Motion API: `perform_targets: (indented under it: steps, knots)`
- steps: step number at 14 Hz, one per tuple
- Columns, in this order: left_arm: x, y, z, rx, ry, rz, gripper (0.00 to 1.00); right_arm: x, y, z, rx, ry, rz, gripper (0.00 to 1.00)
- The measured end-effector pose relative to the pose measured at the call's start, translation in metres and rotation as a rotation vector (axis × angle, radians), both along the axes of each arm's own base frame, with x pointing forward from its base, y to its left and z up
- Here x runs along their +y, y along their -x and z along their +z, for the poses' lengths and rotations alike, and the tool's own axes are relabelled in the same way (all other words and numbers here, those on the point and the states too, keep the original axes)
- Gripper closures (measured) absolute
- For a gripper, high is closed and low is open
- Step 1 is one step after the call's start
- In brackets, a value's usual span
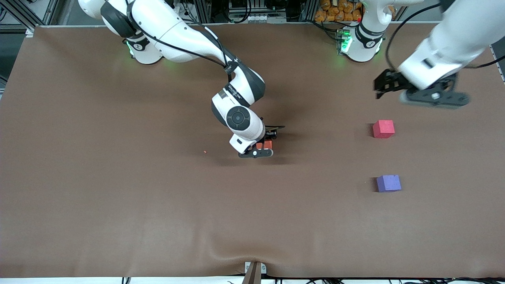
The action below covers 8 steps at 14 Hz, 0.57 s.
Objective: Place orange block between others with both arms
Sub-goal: 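Carry the orange cube to the table middle and release it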
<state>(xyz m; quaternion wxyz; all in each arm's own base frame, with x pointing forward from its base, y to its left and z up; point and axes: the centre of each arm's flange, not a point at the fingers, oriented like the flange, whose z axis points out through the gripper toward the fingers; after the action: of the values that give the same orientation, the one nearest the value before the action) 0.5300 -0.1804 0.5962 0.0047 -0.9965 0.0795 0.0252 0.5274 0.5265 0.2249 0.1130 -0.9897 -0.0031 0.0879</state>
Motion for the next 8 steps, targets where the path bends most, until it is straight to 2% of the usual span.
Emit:
perform_targets:
  steps: [3, 6, 8]
  knots:
    - [-0.023, -0.004, -0.018, 0.013, 0.005, 0.006, 0.0, 0.001, -0.004, 0.007, -0.01, -0.007, -0.003, 0.0]
    - [-0.029, -0.017, -0.033, -0.005, 0.024, 0.006, 0.0, -0.002, -0.009, 0.022, 0.01, 0.007, 0.005, 0.0]
    - [-0.039, -0.032, -0.064, 0.014, 0.035, -0.003, 0.0, -0.011, -0.022, 0.044, 0.034, 0.02, 0.006, 0.0]
